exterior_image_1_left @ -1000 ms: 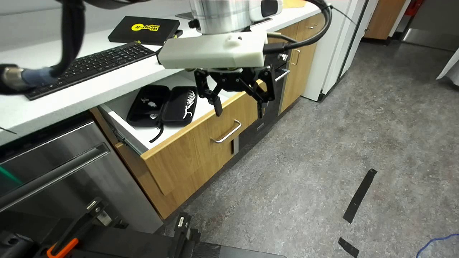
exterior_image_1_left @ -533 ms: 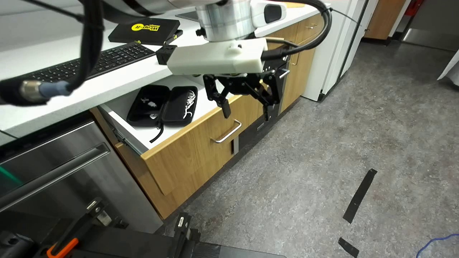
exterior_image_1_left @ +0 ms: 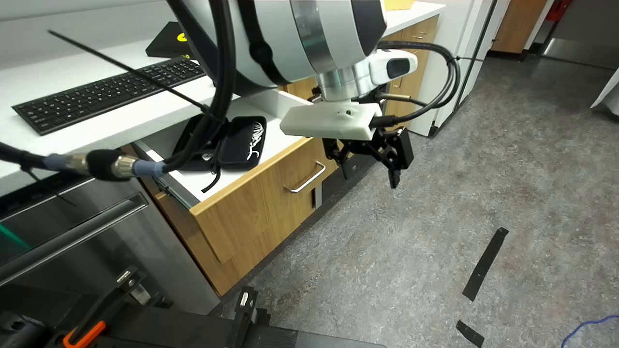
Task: Close the open drawer
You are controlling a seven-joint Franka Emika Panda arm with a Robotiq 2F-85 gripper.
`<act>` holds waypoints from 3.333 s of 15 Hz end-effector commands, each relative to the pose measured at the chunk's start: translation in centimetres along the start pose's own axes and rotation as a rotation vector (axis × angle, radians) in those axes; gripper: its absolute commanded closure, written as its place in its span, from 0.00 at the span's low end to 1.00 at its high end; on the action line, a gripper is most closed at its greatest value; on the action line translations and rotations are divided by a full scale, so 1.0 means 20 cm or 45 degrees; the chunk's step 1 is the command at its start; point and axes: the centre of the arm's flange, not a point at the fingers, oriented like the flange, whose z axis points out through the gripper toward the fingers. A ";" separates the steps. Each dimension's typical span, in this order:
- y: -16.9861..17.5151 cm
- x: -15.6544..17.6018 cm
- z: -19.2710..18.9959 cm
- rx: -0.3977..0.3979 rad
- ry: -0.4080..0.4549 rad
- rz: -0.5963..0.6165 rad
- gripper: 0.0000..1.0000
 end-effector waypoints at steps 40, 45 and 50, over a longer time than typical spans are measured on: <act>-1.38 0.18 0.10 0.618 -0.075 -0.181 0.00; -1.55 0.17 0.06 0.682 -0.071 -0.206 0.00; -1.39 0.14 0.09 0.602 -0.089 -0.203 0.00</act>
